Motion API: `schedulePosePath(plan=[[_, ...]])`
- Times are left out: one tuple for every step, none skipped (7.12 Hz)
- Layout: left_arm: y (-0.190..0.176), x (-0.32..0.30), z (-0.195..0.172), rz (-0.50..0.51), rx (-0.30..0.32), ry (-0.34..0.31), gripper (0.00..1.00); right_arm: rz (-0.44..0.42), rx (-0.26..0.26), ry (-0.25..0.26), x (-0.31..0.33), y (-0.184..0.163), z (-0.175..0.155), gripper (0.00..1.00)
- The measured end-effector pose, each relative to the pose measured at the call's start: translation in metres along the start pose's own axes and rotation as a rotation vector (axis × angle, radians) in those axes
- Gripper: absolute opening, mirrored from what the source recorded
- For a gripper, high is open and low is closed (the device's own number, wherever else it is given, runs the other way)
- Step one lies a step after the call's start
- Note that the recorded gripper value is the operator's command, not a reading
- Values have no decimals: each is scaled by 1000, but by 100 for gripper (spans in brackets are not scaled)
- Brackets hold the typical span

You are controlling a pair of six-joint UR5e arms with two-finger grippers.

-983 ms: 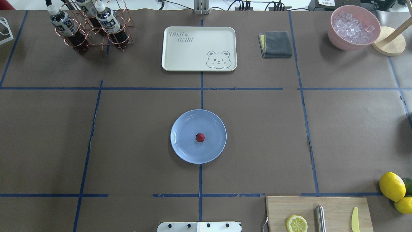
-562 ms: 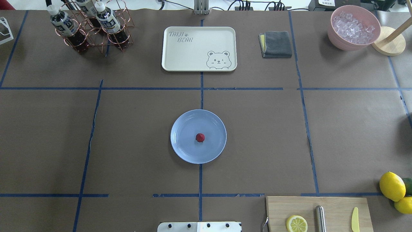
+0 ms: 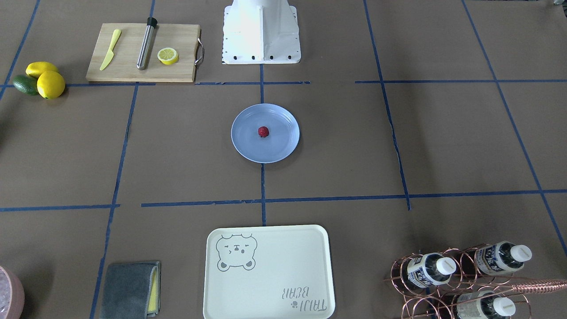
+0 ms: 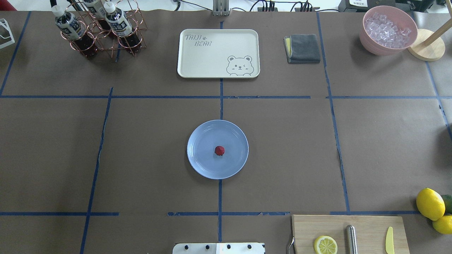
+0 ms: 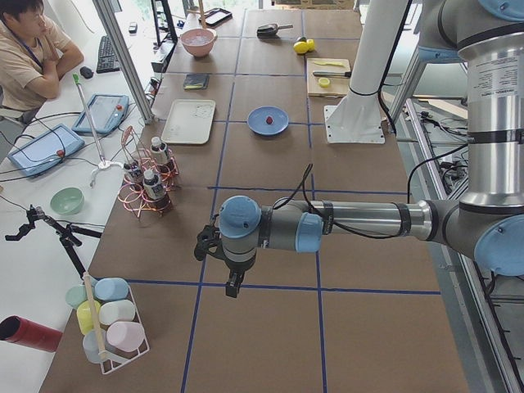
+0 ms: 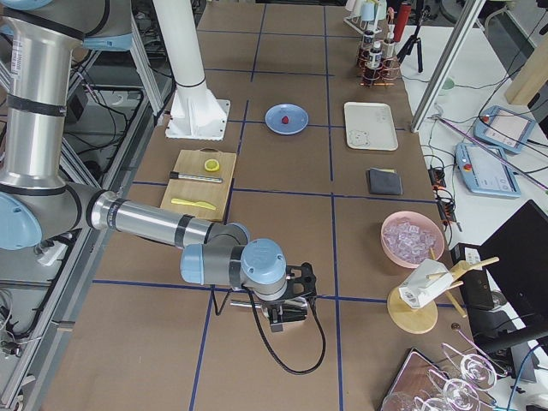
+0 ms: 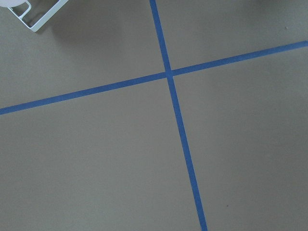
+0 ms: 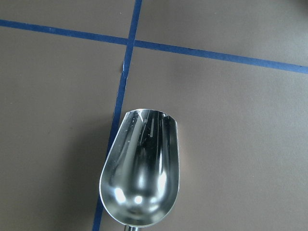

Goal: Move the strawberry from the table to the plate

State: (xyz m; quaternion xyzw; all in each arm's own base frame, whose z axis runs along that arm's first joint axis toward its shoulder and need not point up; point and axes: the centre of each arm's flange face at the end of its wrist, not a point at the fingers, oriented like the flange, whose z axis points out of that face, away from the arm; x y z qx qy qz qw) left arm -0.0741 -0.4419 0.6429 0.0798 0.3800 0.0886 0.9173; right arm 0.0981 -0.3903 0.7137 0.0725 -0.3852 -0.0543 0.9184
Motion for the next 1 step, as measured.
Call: schedulePosePath(plan=[[-1, 0, 0, 2, 1, -1, 100, 0, -1, 2, 0, 1, 0, 100]])
